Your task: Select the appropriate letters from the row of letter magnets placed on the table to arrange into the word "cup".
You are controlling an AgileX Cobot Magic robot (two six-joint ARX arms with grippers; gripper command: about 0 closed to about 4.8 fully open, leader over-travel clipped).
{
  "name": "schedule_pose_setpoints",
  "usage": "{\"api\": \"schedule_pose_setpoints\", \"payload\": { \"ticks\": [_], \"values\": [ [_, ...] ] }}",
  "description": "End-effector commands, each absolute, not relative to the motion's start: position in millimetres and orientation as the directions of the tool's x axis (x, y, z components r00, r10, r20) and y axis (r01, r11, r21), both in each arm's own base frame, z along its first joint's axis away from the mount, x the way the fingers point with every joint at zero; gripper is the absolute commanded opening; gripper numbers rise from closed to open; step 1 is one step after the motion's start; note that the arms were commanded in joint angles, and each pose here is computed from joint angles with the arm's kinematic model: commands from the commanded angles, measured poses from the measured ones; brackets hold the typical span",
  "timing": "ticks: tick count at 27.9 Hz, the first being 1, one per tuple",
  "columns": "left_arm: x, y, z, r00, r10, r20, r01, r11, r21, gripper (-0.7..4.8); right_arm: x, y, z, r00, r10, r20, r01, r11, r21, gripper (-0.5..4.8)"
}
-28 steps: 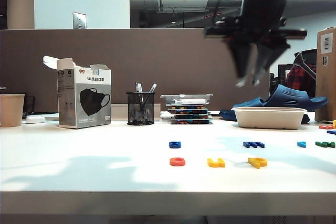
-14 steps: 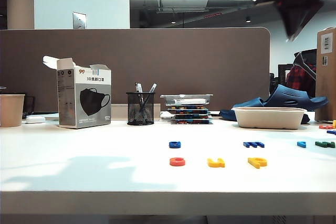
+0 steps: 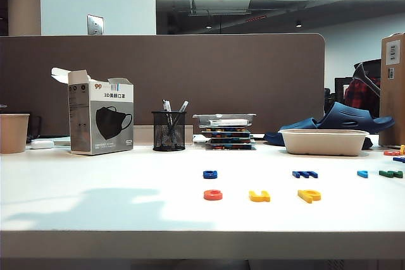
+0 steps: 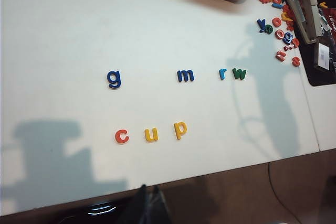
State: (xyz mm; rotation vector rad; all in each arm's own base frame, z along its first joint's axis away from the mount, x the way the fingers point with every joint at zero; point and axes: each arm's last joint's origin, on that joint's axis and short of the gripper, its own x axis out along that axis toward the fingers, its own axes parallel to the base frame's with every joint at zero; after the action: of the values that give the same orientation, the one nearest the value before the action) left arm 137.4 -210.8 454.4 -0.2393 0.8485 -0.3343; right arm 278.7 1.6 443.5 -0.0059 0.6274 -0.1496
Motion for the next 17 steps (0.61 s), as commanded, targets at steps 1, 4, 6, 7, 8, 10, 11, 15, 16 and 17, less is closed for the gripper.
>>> {"api": "schedule_pose_setpoints", "payload": {
  "ticks": [1, 4, 6, 7, 8, 10, 11, 15, 16, 17],
  "values": [
    [137.1, -210.2, 457.4, 0.627, -0.391, -0.674, 0.198, 0.916, -0.348, -0.05, 256.2, -1.8, 456.5, 0.833, -0.121, -0.539, 0.127, 0.992, -0.027, -0.01],
    [138.2, -212.0, 459.5, 0.637, -0.409, -0.653, 0.203, 0.907, -0.369, -0.05, 221.5, -2.2, 457.4, 0.854, -0.122, -0.506, 0.132, 0.991, -0.016, -0.01],
    [138.7, -212.9, 460.6, 0.642, -0.417, -0.643, 0.207, 0.902, -0.379, -0.05, 203.0, -2.3, 447.7, 0.862, -0.122, -0.491, 0.143, 0.990, 0.006, -0.01],
    [138.8, -213.1, 460.8, 0.644, -0.419, -0.640, 0.210, 0.901, -0.379, -0.05, 197.5, -2.4, 444.0, 0.865, -0.121, -0.487, 0.143, 0.990, 0.006, -0.01],
    [138.8, -213.0, 460.7, 0.643, -0.419, -0.641, 0.210, 0.902, -0.378, -0.05, 191.3, -2.4, 439.0, 0.867, -0.122, -0.484, 0.143, 0.990, 0.007, -0.01],
    [138.8, -213.0, 460.7, 0.643, -0.419, -0.641, 0.210, 0.902, -0.378, -0.05, 180.3, -2.5, 430.0, 0.867, -0.122, -0.483, 0.143, 0.990, 0.007, -0.01],
    [139.0, -213.1, 461.0, 0.645, -0.420, -0.639, 0.210, 0.901, -0.380, -0.05, 175.7, -2.5, 426.0, 0.866, -0.122, -0.484, 0.143, 0.990, 0.006, -0.01],
    [141.9, -216.9, 463.4, 0.659, -0.444, -0.607, 0.258, 0.892, -0.372, -0.05, 157.2, -2.6, 408.1, 0.871, -0.120, -0.477, 0.143, 0.990, 0.013, -0.01],
    [142.2, -217.3, 464.3, 0.663, -0.449, -0.599, 0.270, 0.890, -0.368, -0.05, 152.5, -2.6, 404.5, 0.873, -0.118, -0.473, 0.144, 0.989, 0.019, -0.01],
    [142.9, -218.6, 466.1, 0.671, -0.461, -0.581, 0.302, 0.885, -0.354, -0.05, 146.7, -2.6, 400.2, 0.876, -0.118, -0.468, 0.152, 0.988, 0.035, -0.01]
  ]
}}
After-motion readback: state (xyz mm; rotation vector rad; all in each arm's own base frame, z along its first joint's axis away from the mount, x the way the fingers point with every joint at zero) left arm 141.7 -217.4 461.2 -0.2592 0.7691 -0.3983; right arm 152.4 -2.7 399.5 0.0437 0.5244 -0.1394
